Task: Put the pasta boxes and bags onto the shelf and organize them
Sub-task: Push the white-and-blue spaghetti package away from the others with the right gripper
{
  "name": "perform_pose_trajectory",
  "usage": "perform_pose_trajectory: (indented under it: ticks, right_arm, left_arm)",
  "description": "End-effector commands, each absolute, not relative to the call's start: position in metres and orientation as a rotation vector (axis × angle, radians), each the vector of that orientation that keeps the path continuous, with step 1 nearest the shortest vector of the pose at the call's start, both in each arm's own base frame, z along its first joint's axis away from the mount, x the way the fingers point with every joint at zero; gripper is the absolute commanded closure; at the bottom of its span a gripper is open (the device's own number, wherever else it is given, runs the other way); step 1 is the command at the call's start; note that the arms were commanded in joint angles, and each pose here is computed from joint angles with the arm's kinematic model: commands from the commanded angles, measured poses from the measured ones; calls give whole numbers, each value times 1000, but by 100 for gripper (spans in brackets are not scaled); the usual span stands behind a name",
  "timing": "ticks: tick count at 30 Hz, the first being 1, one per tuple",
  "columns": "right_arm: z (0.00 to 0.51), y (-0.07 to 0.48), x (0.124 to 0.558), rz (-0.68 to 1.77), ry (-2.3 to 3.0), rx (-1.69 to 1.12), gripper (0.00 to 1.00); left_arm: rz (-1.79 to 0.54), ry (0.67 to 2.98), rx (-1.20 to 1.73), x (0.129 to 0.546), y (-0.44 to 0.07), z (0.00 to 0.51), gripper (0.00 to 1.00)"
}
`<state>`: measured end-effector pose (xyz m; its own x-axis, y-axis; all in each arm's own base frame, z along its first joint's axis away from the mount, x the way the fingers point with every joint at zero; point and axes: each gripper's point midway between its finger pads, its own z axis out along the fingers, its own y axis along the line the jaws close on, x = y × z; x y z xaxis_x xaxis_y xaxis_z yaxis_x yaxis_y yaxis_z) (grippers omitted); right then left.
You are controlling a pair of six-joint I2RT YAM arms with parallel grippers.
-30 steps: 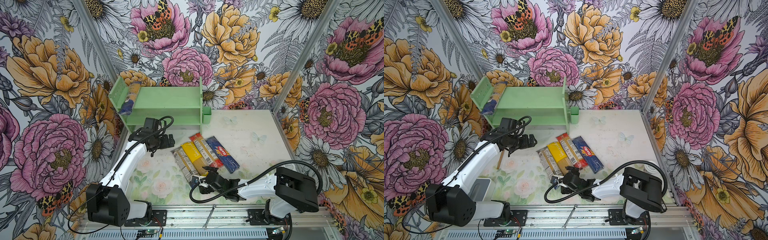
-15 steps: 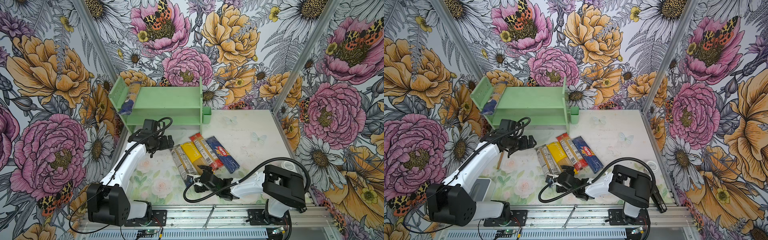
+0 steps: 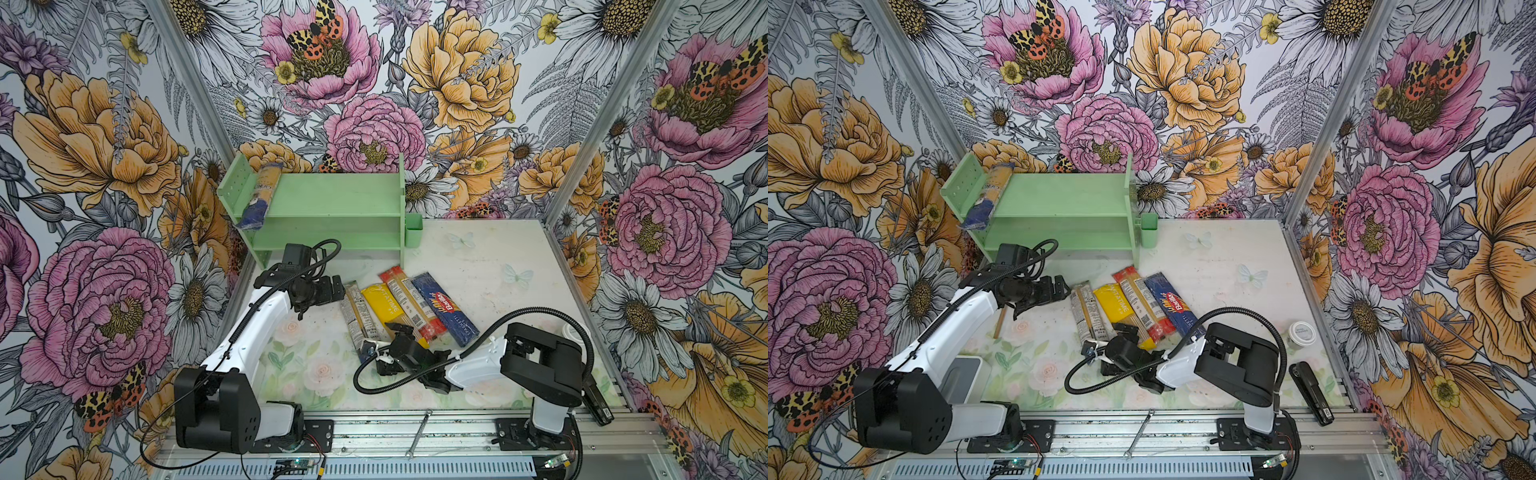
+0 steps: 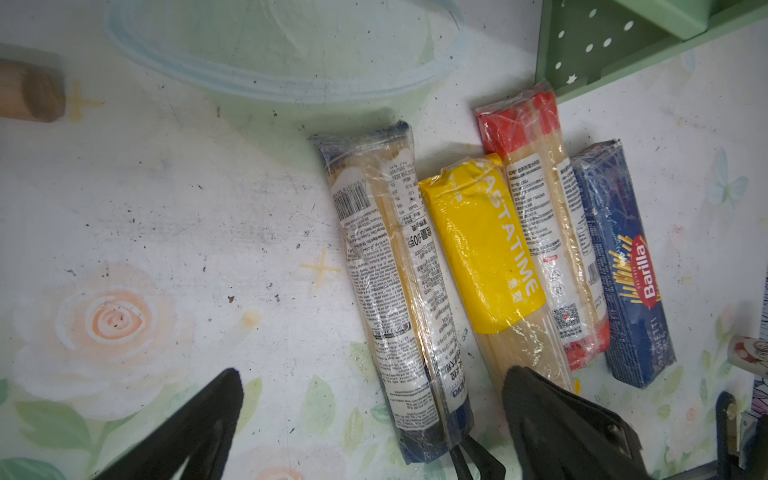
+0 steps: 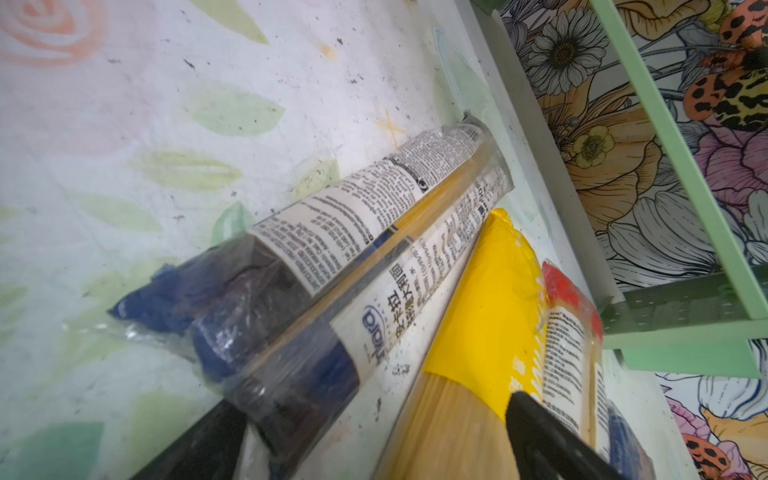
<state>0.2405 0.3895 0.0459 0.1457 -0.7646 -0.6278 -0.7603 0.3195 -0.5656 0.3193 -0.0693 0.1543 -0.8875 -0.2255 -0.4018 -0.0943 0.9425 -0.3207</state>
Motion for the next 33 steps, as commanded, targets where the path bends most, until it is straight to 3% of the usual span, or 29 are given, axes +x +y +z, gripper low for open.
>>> perform_pose_trajectory:
  ticks: [1,22,33]
  right_arm:
    - [60,408,254,41,1548,-1368,1]
    - [69,457,282,180,1496,-1360,1]
    - [93,442,266,241,1490,-1406,1]
  left_arm:
    - [-438,2606,-241,323,-68,161,1]
    - [-449,2601,-264,323,-61,160,1]
    - [-449,2585,-285,320,-59,164,1]
